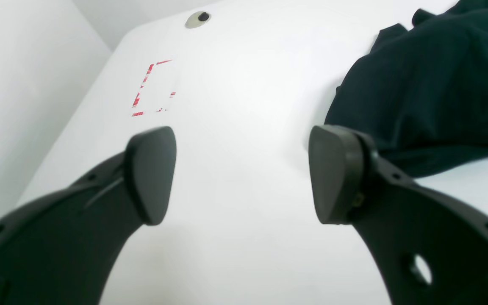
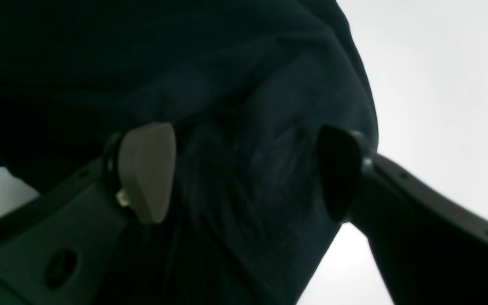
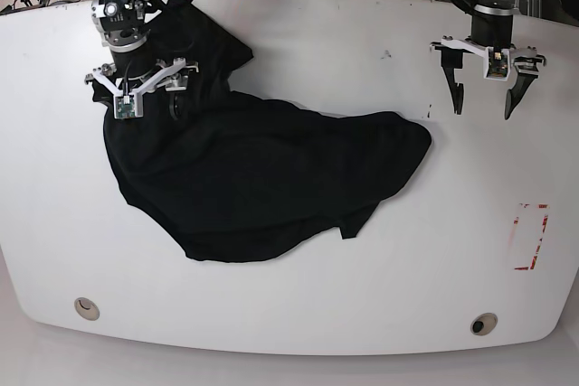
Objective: Fold the T-shirt properly
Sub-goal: 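Lower the right gripper onto the black T-shirt's bunched corner, then close the right gripper on the T-shirt edge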
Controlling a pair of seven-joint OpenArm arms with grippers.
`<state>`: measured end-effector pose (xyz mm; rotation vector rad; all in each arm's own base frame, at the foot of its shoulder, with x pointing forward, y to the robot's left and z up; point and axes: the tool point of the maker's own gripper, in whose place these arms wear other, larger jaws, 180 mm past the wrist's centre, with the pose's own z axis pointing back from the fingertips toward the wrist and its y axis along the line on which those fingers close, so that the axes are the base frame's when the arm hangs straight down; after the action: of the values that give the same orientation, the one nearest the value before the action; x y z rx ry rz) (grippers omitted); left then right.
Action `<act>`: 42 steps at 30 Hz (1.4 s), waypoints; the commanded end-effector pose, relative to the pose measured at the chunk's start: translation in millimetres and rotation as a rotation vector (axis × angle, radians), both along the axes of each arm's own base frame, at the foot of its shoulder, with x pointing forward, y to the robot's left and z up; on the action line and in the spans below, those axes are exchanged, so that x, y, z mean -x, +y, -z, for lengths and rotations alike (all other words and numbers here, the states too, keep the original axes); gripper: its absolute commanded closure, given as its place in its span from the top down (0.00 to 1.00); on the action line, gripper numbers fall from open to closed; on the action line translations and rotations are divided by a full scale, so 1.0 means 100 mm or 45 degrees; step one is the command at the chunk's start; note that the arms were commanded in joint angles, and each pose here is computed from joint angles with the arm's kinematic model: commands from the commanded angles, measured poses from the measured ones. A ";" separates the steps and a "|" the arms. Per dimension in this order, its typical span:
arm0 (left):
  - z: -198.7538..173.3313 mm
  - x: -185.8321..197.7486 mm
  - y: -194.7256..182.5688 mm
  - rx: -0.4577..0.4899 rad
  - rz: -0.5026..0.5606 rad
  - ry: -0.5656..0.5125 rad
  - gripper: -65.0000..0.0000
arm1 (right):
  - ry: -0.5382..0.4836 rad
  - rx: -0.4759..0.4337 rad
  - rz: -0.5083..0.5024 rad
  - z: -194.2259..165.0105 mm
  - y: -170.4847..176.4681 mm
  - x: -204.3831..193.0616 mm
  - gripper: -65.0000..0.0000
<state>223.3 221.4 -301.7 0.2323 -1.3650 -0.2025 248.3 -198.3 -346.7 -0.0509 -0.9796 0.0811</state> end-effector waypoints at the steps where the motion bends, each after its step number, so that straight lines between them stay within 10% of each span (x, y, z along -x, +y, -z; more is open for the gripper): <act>1: -0.19 -0.04 0.06 -0.041 -0.010 -0.078 0.71 | -0.033 0.026 0.020 -0.16 -0.09 -0.21 0.84; 42: -0.16 -0.10 0.06 -0.056 0.000 -0.065 0.70 | 0.058 -0.495 0.340 0.27 -0.67 -0.11 0.80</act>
<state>230.7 226.2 -299.6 0.2640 -1.3621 -0.2229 246.7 -261.7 -388.1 0.1438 -0.8546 -0.3415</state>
